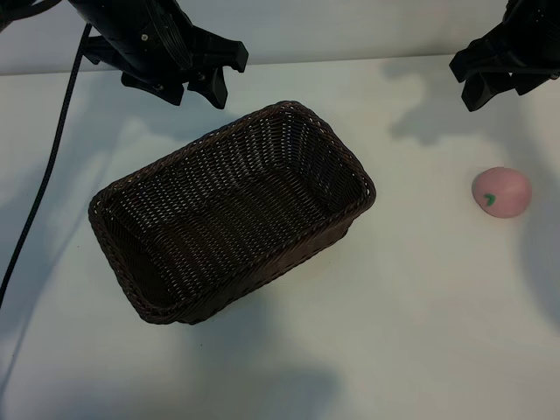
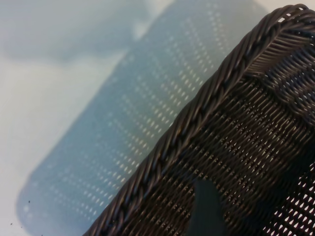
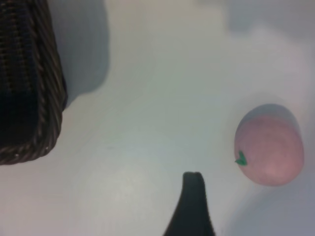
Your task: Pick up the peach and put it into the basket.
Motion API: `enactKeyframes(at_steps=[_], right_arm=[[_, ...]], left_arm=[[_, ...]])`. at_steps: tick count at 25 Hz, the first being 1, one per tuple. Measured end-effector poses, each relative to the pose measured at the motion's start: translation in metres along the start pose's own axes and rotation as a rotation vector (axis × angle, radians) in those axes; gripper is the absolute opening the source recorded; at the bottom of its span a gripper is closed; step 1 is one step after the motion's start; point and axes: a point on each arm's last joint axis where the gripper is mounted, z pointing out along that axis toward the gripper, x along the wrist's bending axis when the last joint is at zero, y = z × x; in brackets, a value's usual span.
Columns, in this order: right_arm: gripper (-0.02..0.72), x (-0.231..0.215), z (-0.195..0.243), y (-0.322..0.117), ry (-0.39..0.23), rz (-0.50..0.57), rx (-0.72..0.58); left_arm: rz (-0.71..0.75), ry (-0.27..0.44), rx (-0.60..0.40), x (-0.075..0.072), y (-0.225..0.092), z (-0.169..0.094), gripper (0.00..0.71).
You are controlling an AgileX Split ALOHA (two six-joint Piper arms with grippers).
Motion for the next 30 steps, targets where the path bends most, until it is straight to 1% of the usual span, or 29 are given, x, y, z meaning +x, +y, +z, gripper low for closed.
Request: enactKeyframes(at_steps=[26, 30], right_arm=[[0.583, 0.0000, 0.0000, 0.0002, 0.000, 0.009, -0.002], [0.583, 0.0000, 0.0000, 0.0002, 0.000, 0.009, -0.002]], left_arm=[[0.000, 0.000, 0.002, 0.0000, -0.0001, 0.0000, 0.531], [0.011, -0.001, -0.010, -0.0001, 0.0009, 0.0000, 0.531]])
